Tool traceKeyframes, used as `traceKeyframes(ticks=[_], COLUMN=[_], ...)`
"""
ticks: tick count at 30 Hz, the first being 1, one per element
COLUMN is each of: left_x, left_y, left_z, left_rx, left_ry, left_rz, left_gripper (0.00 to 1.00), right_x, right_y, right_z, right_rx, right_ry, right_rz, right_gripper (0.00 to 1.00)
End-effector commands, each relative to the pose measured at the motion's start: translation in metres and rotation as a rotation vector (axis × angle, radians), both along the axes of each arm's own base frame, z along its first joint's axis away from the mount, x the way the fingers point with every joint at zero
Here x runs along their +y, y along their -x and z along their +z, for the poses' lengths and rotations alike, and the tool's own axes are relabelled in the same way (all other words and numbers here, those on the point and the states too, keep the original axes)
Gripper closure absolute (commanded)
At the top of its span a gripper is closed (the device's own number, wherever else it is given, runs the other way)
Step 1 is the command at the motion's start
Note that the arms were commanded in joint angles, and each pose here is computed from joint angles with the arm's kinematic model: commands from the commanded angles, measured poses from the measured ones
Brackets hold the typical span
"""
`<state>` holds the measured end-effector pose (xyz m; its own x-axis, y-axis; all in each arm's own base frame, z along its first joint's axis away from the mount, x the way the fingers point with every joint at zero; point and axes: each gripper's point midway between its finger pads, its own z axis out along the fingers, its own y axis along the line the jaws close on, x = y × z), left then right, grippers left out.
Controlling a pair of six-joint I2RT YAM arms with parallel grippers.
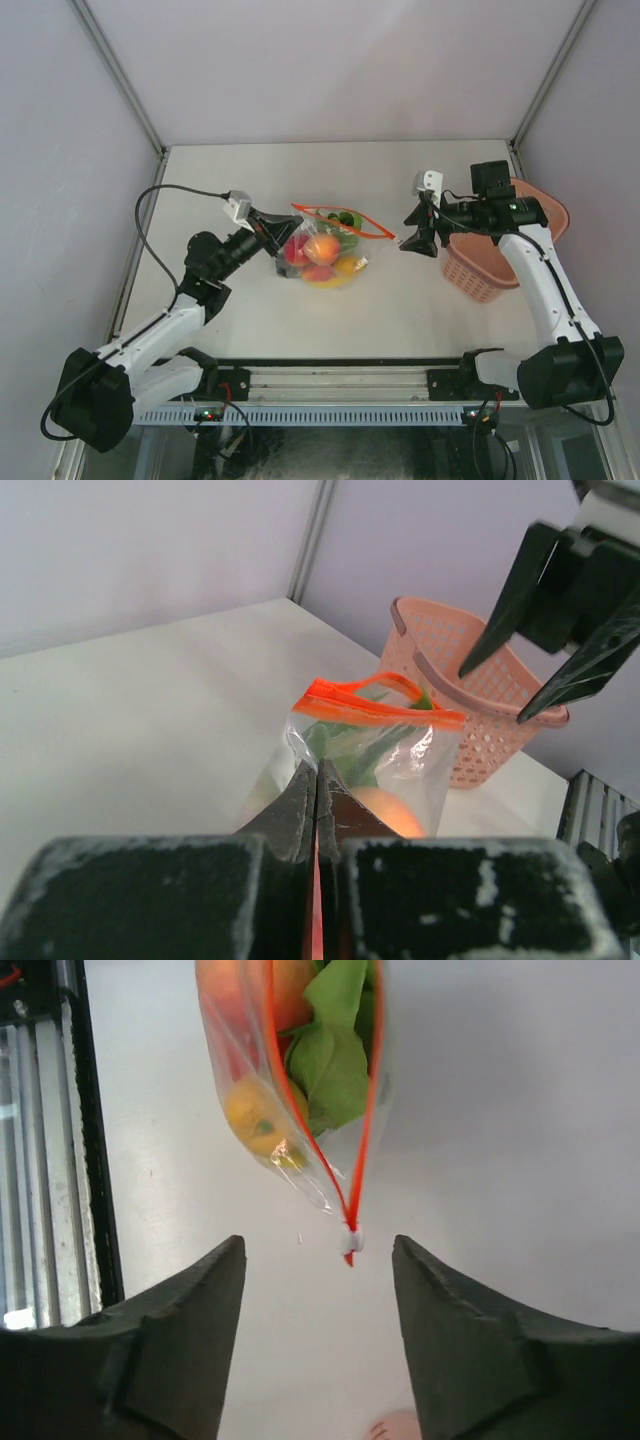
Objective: Open the zip-top bag and remove the fake food
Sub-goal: Unzip the zipper food storage bag at the center of the board.
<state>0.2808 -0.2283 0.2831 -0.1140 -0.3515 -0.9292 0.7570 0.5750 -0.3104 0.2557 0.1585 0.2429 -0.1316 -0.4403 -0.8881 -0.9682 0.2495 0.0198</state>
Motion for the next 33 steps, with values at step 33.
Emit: traceKeyframes(ticks=[33], left_x=[-0.034], left_y=[0.009], left_z=[0.046], left_rx=[-0.065], left_ry=[-0.006], left_rz=[-0.250], left_gripper=[1.00], right_x=[0.117], right_y=[-0.064], right_z=[0.035], right_rx=[-0.018], right_ry=[-0.141], right_rz=[-0.017], right_gripper=[0.56])
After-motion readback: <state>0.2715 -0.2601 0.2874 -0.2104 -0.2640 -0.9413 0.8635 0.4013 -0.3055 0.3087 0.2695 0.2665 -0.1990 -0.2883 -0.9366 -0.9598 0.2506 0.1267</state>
